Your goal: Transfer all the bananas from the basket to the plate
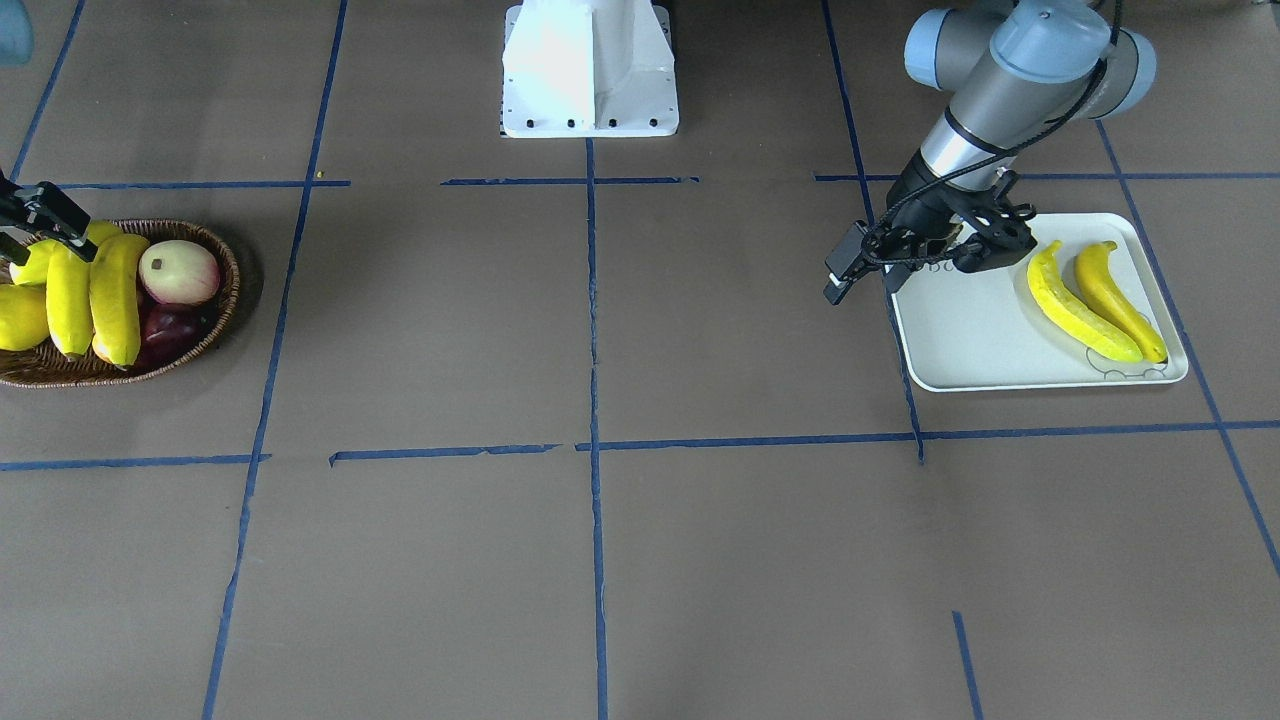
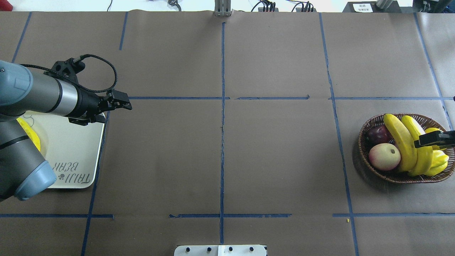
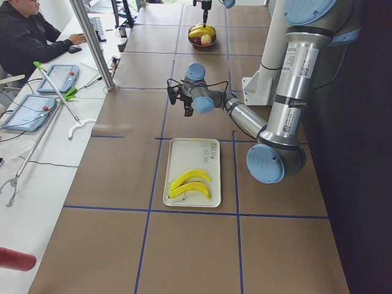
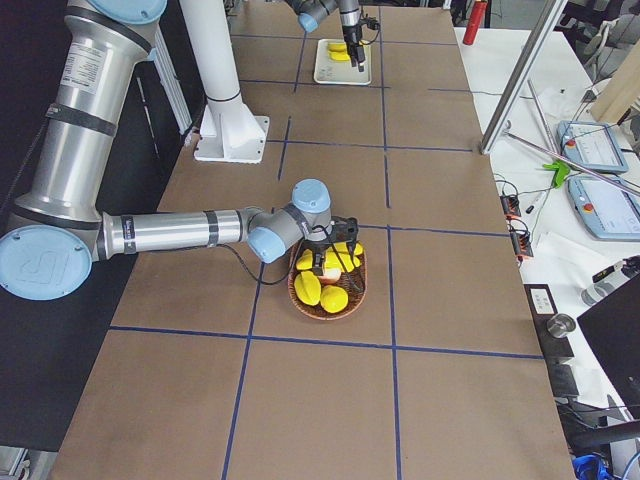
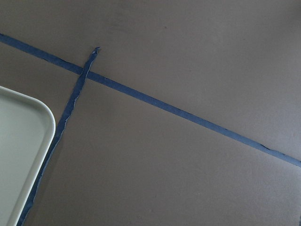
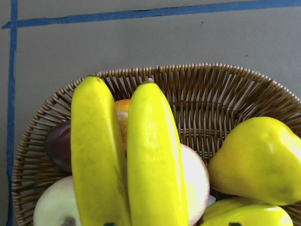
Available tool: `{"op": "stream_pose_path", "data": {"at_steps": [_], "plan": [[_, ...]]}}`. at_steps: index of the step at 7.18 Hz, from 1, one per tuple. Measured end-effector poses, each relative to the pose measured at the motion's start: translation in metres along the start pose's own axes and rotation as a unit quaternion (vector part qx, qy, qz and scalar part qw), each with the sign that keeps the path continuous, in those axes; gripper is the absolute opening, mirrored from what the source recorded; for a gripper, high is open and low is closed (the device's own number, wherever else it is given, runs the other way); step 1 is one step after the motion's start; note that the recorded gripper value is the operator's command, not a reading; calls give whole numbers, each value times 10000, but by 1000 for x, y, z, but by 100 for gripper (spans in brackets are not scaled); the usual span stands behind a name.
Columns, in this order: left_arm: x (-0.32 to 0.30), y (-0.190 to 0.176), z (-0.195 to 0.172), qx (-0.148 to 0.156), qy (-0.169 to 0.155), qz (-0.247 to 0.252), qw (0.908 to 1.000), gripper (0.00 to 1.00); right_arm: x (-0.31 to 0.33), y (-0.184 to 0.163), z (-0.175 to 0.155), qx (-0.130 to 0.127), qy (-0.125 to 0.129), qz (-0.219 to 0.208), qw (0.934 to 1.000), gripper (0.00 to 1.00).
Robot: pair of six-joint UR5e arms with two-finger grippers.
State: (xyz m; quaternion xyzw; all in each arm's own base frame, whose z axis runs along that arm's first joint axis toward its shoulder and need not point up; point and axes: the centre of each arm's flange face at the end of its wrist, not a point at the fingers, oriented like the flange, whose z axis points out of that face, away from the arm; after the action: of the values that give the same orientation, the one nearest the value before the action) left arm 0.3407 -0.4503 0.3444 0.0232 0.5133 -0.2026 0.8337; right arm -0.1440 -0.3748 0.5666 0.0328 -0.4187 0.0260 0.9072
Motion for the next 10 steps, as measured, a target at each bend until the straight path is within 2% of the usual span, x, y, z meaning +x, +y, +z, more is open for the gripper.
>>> {"op": "stream_pose_path", "data": {"at_steps": [1, 2, 3, 5, 6, 8, 10], "plan": [[0, 0, 1, 0, -5, -8, 10000, 100, -1, 1, 2, -44, -11, -20, 10000, 83], [0, 0, 1, -3, -8, -10, 10000, 100, -2, 3, 4, -83, -25, -36, 10000, 79], [-1, 1, 2, -10, -14, -12, 10000, 100, -2, 5, 5, -122, -31, -44, 9999, 63], [-1, 1, 3, -17, -17, -14, 10000, 99, 2, 8, 5, -163, -17, -44, 9999, 13], [-1, 1, 3, -16, -19, -16, 10000, 99, 3, 9, 5, -168, -12, -41, 9998, 0], [0, 1, 3, -18, -16, -13, 10000, 99, 5, 12, -3, -143, -58, -15, 9999, 0], [1, 2, 2, -20, -3, -6, 10000, 99, 11, 6, -37, -26, -378, 169, 9991, 0]]}}
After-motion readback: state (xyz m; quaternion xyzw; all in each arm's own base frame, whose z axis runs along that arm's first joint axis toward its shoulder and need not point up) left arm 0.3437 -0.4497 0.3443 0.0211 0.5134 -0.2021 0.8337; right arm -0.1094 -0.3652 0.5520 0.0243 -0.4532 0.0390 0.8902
